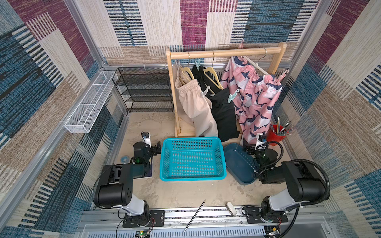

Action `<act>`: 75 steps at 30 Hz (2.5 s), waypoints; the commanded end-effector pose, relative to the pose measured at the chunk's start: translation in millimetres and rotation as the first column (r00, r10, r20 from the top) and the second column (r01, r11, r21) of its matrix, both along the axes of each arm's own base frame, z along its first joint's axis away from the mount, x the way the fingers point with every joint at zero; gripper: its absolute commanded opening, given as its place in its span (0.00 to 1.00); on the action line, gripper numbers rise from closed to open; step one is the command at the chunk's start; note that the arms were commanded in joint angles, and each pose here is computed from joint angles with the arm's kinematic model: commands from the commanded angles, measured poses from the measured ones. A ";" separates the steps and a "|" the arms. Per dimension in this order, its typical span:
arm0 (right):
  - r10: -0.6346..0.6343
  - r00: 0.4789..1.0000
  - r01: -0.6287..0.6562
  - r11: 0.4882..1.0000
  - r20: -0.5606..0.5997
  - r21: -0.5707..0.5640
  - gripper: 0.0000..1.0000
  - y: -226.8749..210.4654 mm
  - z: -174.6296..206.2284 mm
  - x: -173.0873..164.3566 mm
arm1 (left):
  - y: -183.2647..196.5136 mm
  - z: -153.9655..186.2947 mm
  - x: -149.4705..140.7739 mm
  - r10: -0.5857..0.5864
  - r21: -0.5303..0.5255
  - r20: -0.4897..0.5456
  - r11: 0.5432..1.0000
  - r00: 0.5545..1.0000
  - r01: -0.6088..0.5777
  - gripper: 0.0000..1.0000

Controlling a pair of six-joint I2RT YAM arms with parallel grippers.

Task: Remove the clothespins securing shorts to the hanger
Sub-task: Pick up the hanger from the clothesline.

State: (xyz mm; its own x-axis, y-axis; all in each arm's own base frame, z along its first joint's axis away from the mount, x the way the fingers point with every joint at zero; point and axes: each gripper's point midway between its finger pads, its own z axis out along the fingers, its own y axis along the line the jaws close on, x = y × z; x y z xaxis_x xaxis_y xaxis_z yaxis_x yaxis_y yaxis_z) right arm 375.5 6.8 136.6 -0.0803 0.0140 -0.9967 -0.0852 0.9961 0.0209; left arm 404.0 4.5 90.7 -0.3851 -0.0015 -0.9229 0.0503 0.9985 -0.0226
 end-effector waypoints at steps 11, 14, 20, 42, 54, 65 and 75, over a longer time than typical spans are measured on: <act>-0.009 1.000 0.009 1.000 0.028 0.003 0.99 -1.3 7.4 0.7 | 15.4 28.7 -13.9 0.106 -0.004 0.069 0.994 0.992 -0.106 0.99; -0.051 0.999 0.051 0.998 0.001 0.021 0.99 -8.3 15.9 5.1 | 18.3 43.9 -21.3 0.140 -0.010 0.073 0.990 0.987 -0.140 0.99; -0.059 0.996 0.065 0.993 -0.062 0.103 0.99 -8.2 52.9 -7.6 | 31.6 104.0 -42.8 0.275 -0.097 0.099 0.959 0.956 -0.266 0.99; 0.254 0.962 -0.220 0.939 -0.100 0.263 0.99 78.9 203.2 -58.8 | -55.6 229.1 -77.9 -0.121 -0.442 -0.025 0.892 0.992 0.098 0.99; 0.410 0.906 -0.397 0.909 -0.108 0.123 0.99 174.4 253.9 -62.0 | -59.1 216.1 -71.4 -0.140 -0.467 -0.093 0.881 0.986 0.081 0.99; 0.512 0.855 -0.511 0.859 -0.076 0.040 0.99 236.3 266.1 -68.9 | -61.3 216.2 -64.1 -0.148 -0.484 -0.098 0.871 0.984 0.083 0.99; 0.467 0.884 -0.467 0.883 -0.008 -0.034 0.82 267.5 304.7 -20.0 | -62.3 219.8 -65.1 -0.150 -0.493 -0.092 0.866 0.984 0.086 0.99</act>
State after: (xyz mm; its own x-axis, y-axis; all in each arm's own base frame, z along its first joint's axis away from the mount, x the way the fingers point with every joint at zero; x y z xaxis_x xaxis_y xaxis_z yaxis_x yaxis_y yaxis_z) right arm 342.6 272.8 423.3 -0.1334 -0.0632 -0.9890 -0.5732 0.8190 0.0250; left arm 339.4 -56.1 301.2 -0.5372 -0.3733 -0.7563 0.1178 0.8547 -0.5055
